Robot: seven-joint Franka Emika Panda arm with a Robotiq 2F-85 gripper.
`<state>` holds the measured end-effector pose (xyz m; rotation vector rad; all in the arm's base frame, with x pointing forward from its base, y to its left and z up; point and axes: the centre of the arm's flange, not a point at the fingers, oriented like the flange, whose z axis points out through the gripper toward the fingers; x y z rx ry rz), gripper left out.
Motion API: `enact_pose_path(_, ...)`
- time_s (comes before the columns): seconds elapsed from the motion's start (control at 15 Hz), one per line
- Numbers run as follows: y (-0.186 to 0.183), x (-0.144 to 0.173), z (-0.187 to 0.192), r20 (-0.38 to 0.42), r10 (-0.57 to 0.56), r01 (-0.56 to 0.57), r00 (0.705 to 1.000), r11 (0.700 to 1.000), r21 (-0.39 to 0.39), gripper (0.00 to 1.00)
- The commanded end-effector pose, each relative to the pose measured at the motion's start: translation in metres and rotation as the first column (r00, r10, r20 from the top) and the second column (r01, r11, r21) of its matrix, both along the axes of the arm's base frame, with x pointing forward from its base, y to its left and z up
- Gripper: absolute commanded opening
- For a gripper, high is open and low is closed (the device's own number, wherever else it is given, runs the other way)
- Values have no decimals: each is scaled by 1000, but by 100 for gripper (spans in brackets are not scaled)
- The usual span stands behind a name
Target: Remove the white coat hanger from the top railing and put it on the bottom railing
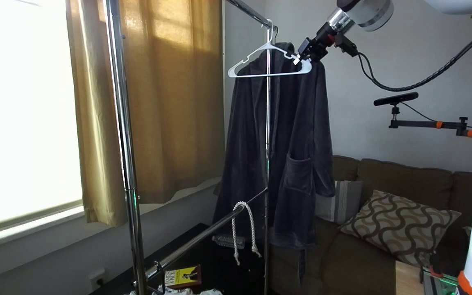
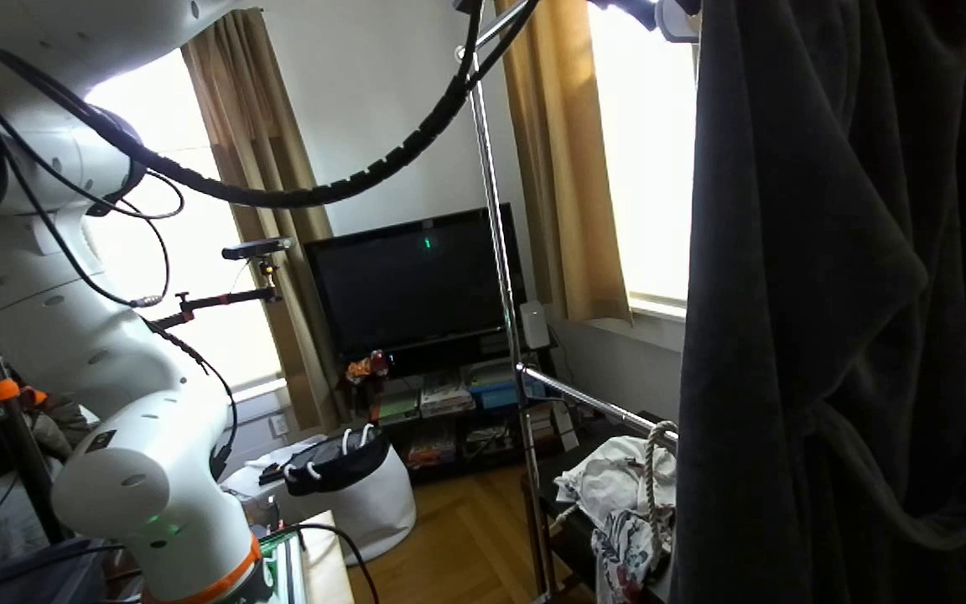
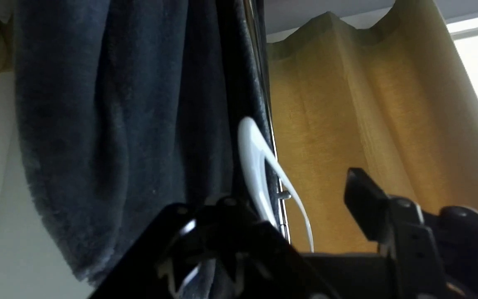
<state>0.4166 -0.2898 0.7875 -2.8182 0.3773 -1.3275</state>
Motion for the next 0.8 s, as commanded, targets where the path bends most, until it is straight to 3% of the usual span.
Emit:
enact_pose_path(0.0,3,-5,-10,3,7,-7,1000,999,-31,30)
enact_pose_path(0.27,4,-12,-1,23,4,-3,1000,999,-41,1)
enact_pose_path(0.73,27,-37,29,129,34,-36,991,999,16,1)
